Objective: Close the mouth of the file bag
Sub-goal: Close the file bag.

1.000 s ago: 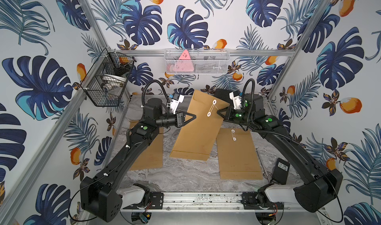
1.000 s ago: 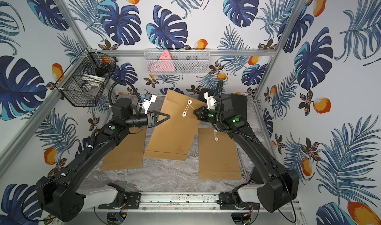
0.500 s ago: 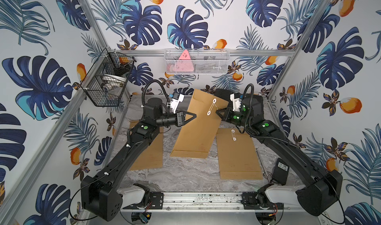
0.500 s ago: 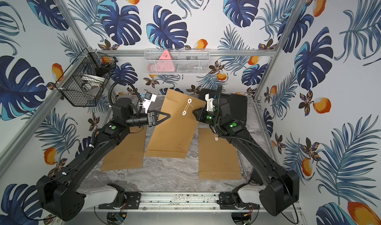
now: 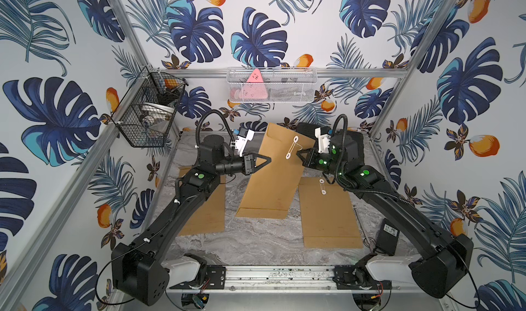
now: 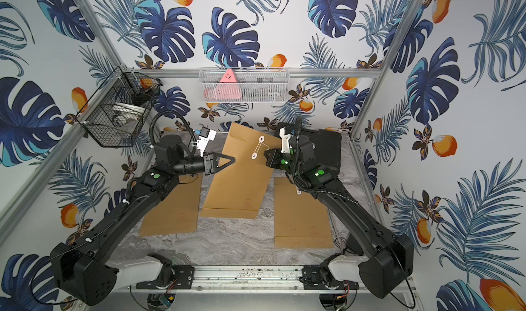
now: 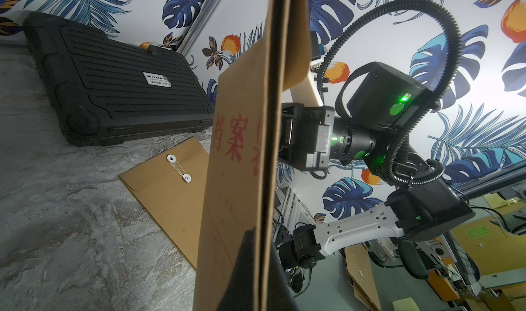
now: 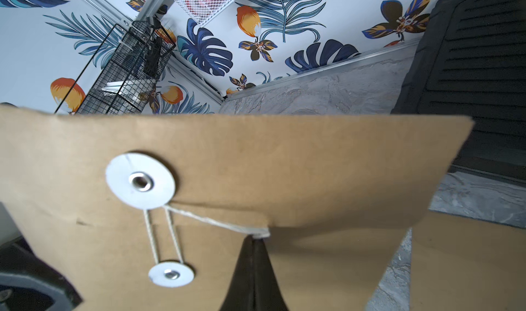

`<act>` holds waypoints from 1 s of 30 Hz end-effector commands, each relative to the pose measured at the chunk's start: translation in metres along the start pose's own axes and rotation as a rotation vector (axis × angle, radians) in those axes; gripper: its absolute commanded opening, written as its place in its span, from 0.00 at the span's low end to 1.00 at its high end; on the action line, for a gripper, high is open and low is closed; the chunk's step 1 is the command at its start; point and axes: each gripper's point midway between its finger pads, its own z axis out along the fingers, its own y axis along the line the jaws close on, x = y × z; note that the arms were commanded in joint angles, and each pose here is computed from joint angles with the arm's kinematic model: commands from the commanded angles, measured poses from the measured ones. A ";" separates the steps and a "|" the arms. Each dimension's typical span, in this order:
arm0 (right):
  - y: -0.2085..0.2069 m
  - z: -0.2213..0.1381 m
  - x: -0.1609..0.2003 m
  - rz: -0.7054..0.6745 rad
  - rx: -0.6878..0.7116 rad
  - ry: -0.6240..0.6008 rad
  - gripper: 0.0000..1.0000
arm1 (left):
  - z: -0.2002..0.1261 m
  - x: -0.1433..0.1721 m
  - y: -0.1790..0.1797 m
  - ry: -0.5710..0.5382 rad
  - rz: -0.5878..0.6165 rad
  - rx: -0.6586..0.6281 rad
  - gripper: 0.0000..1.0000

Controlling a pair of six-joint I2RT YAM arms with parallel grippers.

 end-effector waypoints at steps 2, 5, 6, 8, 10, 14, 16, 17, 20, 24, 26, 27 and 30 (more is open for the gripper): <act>-0.003 -0.011 0.002 -0.024 0.036 0.012 0.00 | -0.003 -0.006 -0.007 -0.012 0.058 0.011 0.00; -0.004 -0.016 0.003 -0.033 0.045 0.023 0.00 | -0.004 -0.006 -0.007 -0.013 0.068 0.008 0.00; -0.004 -0.017 0.004 -0.036 0.047 0.026 0.00 | -0.004 -0.006 -0.007 -0.013 0.072 0.007 0.00; -0.006 -0.019 0.004 -0.038 0.055 0.031 0.00 | -0.004 -0.005 -0.007 -0.011 0.077 0.004 0.00; -0.008 -0.020 0.004 -0.039 0.060 0.033 0.00 | -0.005 -0.005 -0.006 -0.010 0.081 -0.002 0.00; -0.011 -0.024 0.002 -0.043 0.069 0.029 0.00 | -0.006 -0.004 -0.005 -0.006 0.089 -0.014 0.00; -0.010 -0.028 -0.001 -0.049 0.069 0.026 0.00 | -0.006 -0.004 -0.005 -0.005 0.096 -0.015 0.00; -0.010 -0.029 -0.002 -0.052 0.072 0.024 0.00 | -0.005 -0.003 -0.004 -0.002 0.095 -0.017 0.00; -0.010 -0.034 -0.008 -0.060 0.077 0.016 0.00 | -0.005 -0.003 -0.004 -0.002 0.096 -0.014 0.00; -0.010 -0.038 -0.013 -0.059 0.081 0.013 0.00 | -0.005 -0.003 -0.004 -0.003 0.093 -0.012 0.00; -0.009 -0.039 -0.015 -0.067 0.074 0.005 0.00 | -0.005 -0.002 -0.004 -0.001 0.093 -0.013 0.00; -0.007 -0.040 -0.016 -0.080 0.065 0.005 0.00 | -0.005 -0.003 -0.005 -0.003 0.096 -0.012 0.00; -0.003 -0.038 -0.011 -0.124 0.031 0.026 0.03 | -0.005 -0.004 -0.006 -0.004 0.096 -0.009 0.00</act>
